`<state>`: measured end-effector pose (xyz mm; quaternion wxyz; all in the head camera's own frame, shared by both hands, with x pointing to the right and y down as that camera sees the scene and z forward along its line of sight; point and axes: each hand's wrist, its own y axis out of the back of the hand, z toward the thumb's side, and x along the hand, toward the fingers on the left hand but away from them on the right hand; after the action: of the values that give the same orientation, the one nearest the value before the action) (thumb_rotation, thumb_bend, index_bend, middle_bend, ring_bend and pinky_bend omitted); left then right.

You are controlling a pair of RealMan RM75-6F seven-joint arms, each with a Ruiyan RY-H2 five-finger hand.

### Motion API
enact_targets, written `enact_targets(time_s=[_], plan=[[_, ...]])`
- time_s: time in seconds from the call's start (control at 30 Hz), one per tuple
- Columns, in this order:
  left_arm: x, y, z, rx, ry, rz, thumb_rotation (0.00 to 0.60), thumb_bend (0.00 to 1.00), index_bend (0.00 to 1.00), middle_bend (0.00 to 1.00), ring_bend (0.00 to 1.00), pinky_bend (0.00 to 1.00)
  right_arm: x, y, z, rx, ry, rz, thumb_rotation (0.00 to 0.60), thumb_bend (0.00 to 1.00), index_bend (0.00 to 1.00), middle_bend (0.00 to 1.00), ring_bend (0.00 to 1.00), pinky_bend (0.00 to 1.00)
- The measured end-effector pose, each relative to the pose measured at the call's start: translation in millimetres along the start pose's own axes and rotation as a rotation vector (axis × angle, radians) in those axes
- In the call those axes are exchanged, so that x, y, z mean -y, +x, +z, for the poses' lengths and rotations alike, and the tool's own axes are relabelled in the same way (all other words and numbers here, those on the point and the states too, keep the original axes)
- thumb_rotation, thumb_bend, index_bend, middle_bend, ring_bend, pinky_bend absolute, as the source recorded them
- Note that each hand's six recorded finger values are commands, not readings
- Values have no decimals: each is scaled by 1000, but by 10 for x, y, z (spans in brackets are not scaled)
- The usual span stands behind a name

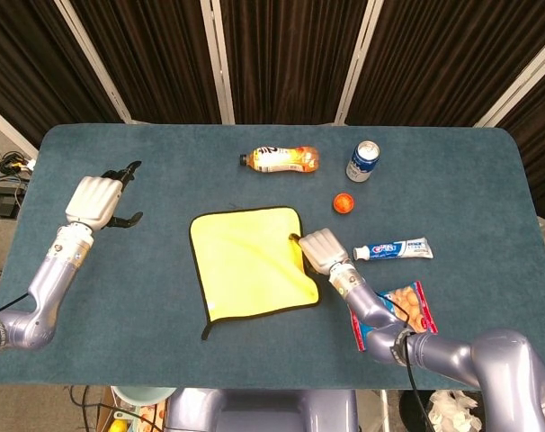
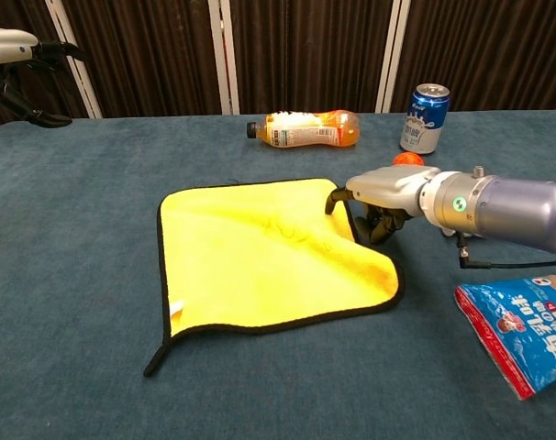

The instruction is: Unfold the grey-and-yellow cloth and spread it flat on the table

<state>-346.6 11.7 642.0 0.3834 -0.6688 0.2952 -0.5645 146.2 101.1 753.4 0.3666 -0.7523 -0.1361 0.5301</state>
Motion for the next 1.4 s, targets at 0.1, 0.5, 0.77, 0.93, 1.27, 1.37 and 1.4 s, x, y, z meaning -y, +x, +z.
enact_targets(time_s=[0.1,0.5,0.77,0.93,1.27,1.37,1.4], plan=[[-1,8,8,1,6,-2,584,272,0,231,223,491,44,48,-19,-1,-8,12,600,759,185,1000,1000,1000],[51,61,45,-10,16,-17,585,272,0,231,223,491,-11,-51,-223,33,24,-12,600,759,183,1000,1000,1000],[60,108,55,-33,32,-20,586,272,0,231,223,493,-68,-201,-425,57,50,7,600,759,183,1000,1000,1000],[60,135,73,-45,43,-22,584,272,0,231,223,494,-117,-263,-516,62,75,-5,600,759,182,1000,1000,1000],[34,166,173,-31,41,-18,585,272,0,234,223,496,-293,-302,-538,51,96,-66,600,758,173,1000,1000,1000],[18,141,189,-23,39,-13,586,272,0,237,223,496,-316,-280,-493,37,100,-75,600,756,150,1000,1000,1000],[15,132,196,-19,37,-12,586,272,0,237,223,496,-320,-269,-477,33,100,-77,600,754,141,1000,1000,1000]])
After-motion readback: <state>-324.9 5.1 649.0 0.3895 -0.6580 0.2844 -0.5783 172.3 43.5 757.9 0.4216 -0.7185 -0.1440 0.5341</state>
